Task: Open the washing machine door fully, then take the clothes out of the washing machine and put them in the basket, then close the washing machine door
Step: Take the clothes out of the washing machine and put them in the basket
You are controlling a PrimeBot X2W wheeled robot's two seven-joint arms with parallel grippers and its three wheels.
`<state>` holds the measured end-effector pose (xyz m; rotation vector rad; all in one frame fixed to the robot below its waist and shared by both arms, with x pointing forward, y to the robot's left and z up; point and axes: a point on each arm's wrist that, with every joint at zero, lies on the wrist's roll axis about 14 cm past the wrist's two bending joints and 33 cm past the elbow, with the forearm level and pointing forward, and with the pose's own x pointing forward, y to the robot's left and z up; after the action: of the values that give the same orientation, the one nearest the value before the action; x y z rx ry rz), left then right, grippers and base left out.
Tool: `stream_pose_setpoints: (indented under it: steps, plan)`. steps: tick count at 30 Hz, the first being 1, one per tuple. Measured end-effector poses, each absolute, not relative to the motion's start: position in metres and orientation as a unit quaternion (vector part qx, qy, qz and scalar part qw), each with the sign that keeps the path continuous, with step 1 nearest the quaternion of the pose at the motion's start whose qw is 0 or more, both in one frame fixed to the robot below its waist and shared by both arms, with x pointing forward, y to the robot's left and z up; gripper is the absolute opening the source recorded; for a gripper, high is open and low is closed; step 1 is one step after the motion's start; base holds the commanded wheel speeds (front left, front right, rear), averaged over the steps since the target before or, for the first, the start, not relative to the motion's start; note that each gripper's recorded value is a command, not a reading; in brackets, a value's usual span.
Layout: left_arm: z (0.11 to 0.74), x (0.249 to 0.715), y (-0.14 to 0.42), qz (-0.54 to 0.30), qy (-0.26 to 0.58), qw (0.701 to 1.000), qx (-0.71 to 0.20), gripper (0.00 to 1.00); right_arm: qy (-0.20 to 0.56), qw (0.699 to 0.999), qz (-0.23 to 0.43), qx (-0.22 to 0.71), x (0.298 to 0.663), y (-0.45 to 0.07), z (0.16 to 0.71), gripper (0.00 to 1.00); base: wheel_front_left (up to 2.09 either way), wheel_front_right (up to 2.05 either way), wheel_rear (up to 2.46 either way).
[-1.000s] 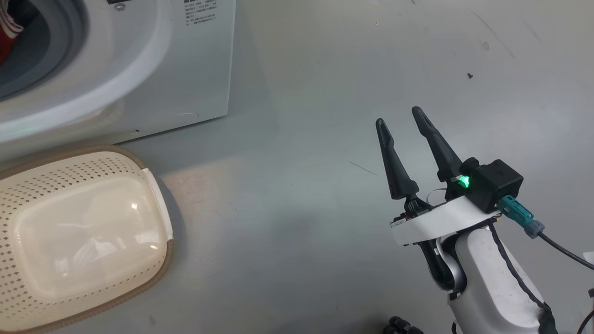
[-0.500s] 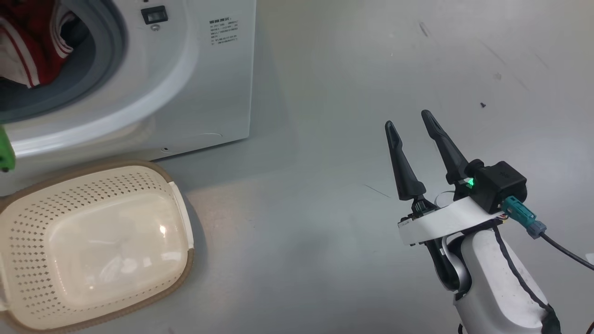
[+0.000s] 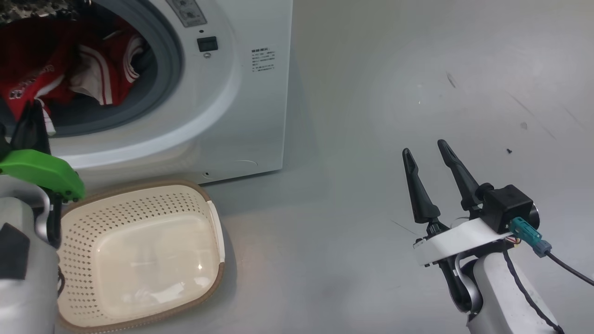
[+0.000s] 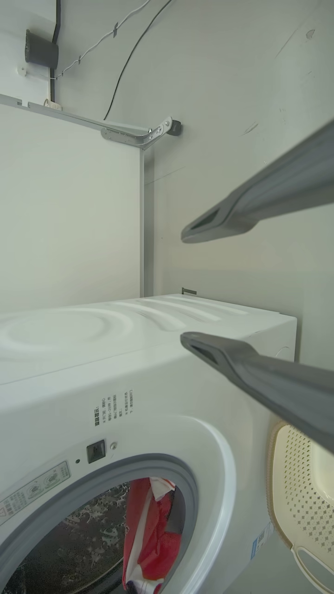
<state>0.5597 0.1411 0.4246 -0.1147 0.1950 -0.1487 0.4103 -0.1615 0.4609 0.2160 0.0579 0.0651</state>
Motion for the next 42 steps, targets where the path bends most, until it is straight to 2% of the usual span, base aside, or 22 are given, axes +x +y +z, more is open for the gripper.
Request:
stream_pose_setpoints:
  steps: [10, 20, 37, 42]
  plan:
    - [0.490, 0.539, 0.153, -0.063, 0.008, 0.994, -0.090, 0.00, 0.023, 0.991, 0.062, 0.115, 0.400, -0.141, 0.468, 1.00, 0.00, 0.00, 0.00]
    - [0.598, 0.526, 0.181, -0.043, -0.156, 0.982, -0.097, 0.00, 0.013, 0.989, 0.087, 0.118, 0.398, -0.126, 0.476, 1.00, 0.00, 0.00, 0.00]
    - [0.665, 0.482, 0.172, -0.062, -0.275, 0.956, -0.088, 0.00, 0.014, 0.988, 0.093, 0.122, 0.393, -0.123, 0.476, 1.00, 0.00, 0.00, 0.00]
    - [0.645, 0.474, 0.163, -0.073, -0.249, 0.961, -0.091, 0.00, 0.014, 0.988, 0.095, 0.122, 0.392, -0.121, 0.477, 1.00, 0.00, 0.00, 0.00]
